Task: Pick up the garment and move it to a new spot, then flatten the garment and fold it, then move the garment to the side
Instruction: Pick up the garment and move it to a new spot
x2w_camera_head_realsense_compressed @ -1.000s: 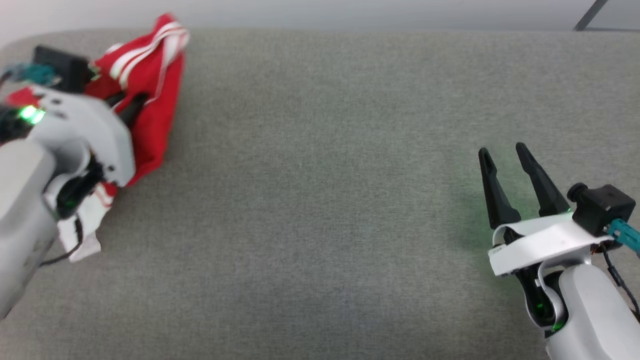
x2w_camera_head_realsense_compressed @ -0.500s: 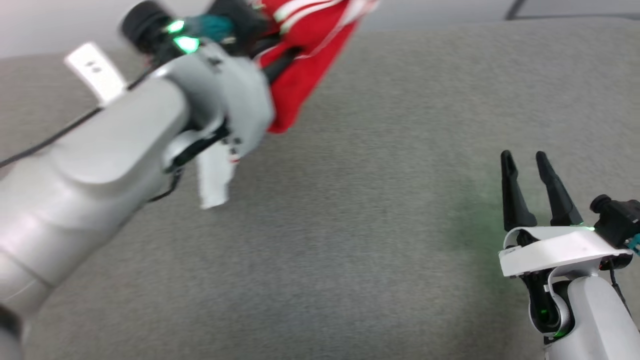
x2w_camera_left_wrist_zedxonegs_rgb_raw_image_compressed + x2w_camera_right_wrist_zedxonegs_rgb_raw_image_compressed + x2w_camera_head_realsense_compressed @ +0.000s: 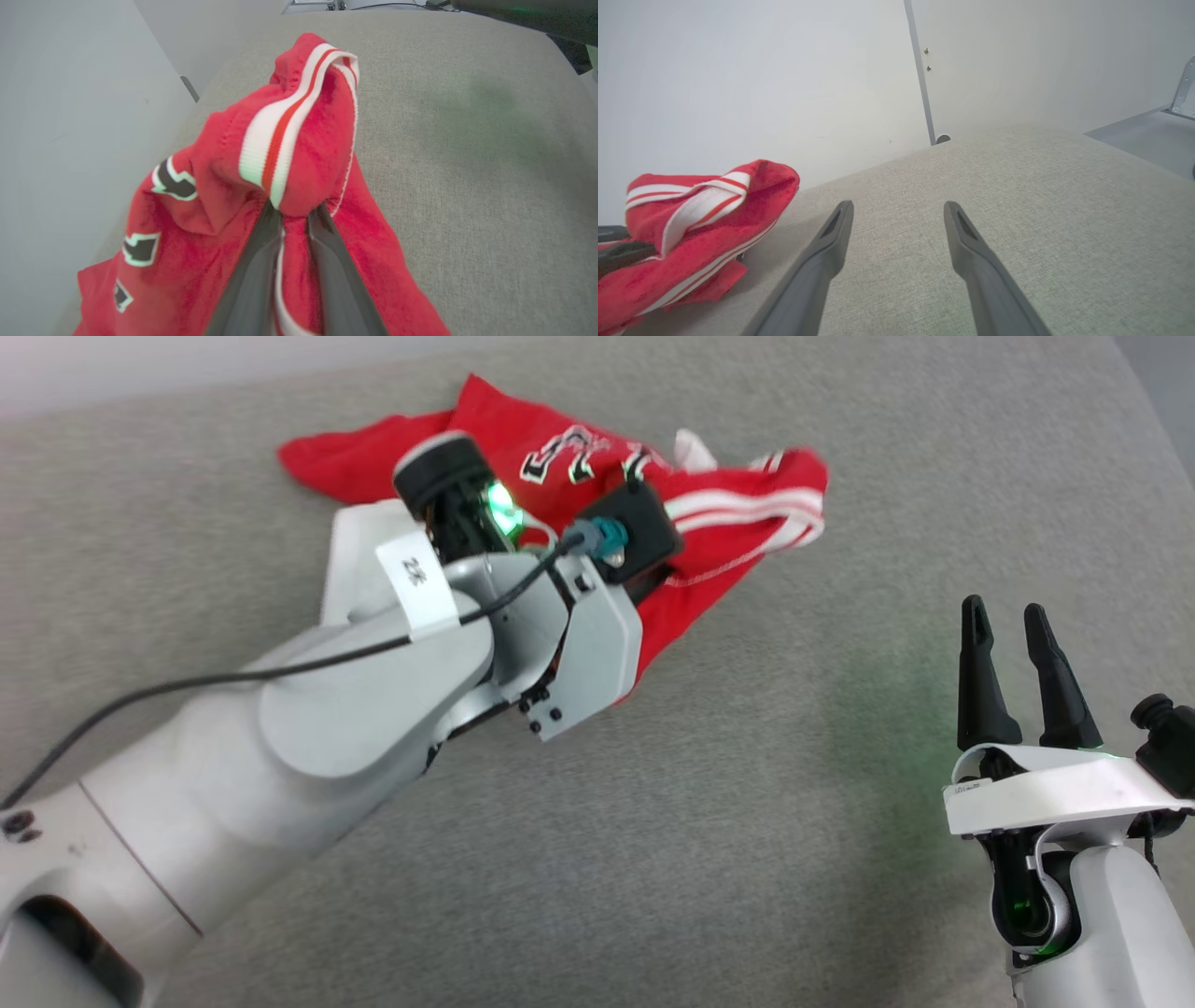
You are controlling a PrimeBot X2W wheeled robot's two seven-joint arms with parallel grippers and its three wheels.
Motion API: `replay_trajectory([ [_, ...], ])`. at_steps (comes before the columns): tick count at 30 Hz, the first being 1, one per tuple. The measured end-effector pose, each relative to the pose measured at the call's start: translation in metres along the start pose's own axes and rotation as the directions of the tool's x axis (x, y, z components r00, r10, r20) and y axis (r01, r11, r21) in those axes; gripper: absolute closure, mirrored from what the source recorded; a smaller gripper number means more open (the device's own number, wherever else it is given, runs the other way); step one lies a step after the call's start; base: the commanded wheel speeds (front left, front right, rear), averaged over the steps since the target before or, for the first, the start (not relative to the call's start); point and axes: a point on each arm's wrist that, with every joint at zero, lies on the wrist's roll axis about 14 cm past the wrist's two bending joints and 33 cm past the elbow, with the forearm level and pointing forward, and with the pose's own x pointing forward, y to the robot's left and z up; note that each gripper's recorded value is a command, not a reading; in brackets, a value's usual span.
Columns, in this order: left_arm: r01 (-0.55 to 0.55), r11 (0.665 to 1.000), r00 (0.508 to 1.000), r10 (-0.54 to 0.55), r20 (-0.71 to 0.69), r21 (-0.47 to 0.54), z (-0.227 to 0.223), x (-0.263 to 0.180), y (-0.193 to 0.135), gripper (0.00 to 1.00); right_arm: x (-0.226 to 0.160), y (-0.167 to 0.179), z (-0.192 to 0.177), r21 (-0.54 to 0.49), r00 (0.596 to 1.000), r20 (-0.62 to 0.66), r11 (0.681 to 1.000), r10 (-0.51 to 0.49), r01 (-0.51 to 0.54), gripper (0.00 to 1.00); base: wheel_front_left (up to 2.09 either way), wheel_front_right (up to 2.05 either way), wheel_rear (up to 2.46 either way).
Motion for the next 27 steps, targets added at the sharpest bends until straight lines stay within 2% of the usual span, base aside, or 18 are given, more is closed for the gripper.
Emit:
replay_trajectory([
  [7, 0.071, 0.995, 0.994, -0.076, -0.082, -0.071, -0.040, 0.023, -0.022, 1.00, -0.005, -0.018, -0.003, -0.023, 0.998, -0.014, 0.998, -0.056, 0.055, 0.00, 0.00, 0.00, 0.00],
  [14, 0.093, 0.988, 0.974, -0.116, -0.195, -0.124, -0.074, 0.030, -0.031, 1.00, -0.004, -0.020, -0.003, -0.026, 0.998, -0.018, 0.998, -0.061, 0.060, 0.00, 0.00, 0.00, 0.00],
  [15, 0.095, 0.987, 0.972, -0.120, -0.204, -0.128, -0.075, 0.031, -0.031, 0.94, -0.004, -0.019, -0.003, -0.022, 0.998, -0.016, 0.998, -0.061, 0.060, 0.00, 0.00, 0.00, 0.00],
  [17, 0.095, 0.985, 0.969, -0.125, -0.212, -0.146, -0.076, 0.030, -0.031, 0.35, -0.003, -0.018, -0.002, -0.019, 0.998, -0.014, 0.998, -0.058, 0.058, 0.00, 0.00, 0.00, 0.00],
  [18, 0.094, 0.984, 0.969, -0.125, -0.211, -0.153, -0.076, 0.029, -0.031, 0.00, -0.003, -0.018, -0.002, -0.018, 0.998, -0.012, 0.998, -0.056, 0.055, 0.00, 0.00, 0.00, 0.00],
  [22, 0.075, 0.979, 0.978, -0.109, -0.179, -0.189, -0.071, 0.025, -0.028, 0.00, -0.001, -0.012, -0.004, -0.031, 0.999, -0.016, 0.999, -0.035, 0.035, 0.00, 0.00, 0.00, 0.00],
  [27, 0.008, 0.966, 0.998, -0.025, -0.064, -0.258, -0.050, 0.011, -0.009, 0.00, 0.002, -0.001, -0.008, -0.044, 1.000, -0.025, 0.999, 0.002, -0.003, 0.00, 0.00, 0.00, 0.00],
])
